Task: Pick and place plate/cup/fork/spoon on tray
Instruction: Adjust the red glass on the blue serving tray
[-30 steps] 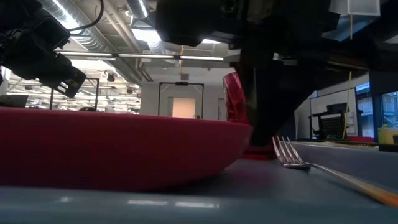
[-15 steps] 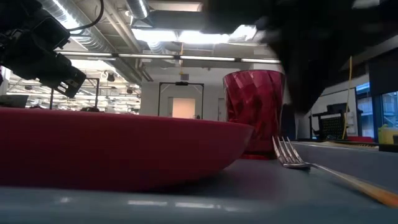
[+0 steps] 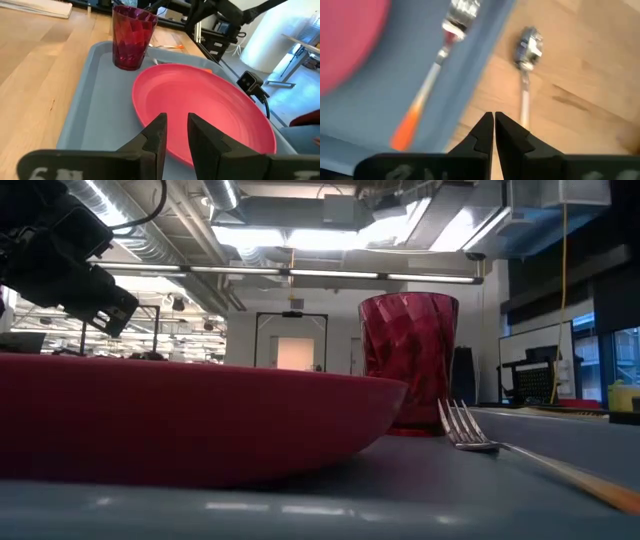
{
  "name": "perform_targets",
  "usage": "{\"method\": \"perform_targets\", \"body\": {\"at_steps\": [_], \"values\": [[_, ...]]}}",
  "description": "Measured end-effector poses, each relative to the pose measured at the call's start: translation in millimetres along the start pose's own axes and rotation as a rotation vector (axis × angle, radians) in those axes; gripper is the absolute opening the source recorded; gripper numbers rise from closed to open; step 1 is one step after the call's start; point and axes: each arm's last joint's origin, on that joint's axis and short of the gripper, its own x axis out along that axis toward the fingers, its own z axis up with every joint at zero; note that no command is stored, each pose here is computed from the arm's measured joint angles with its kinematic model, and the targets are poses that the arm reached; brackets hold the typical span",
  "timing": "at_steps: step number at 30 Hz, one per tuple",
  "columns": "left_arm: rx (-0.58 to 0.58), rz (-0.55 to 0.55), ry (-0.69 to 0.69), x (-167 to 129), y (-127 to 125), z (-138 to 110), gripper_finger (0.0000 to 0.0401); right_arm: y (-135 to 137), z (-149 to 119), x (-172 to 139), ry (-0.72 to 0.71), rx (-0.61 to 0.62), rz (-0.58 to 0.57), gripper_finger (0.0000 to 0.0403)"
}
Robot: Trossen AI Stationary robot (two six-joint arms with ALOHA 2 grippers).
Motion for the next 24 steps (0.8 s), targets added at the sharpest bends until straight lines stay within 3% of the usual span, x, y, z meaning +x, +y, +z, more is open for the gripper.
{"method": "perform_targets", "body": {"at_steps": [5, 9, 12, 19, 24], "values": [[-0.001, 0.002, 0.003, 0, 0, 0, 0.0069, -32, -4, 1, -0.008, -0.026, -0.054, 0.0023], [-0.001, 0.002, 0.003, 0, 0, 0, 0.0069, -70, 2, 12, -0.084, 0.046, -0.124, 0.0023], [-0.001, 0.001, 0.003, 0, 0, 0, 0.0069, -91, 11, 20, -0.148, 0.105, -0.101, 0.0023], [-0.001, 0.001, 0.003, 0, 0, 0, 0.0069, -86, 47, 53, -0.115, 0.049, 0.158, 0.0023], [-0.001, 0.001, 0.003, 0, 0, 0, 0.0069, -87, 76, 70, -0.138, 0.02, 0.116, 0.0023]]}}
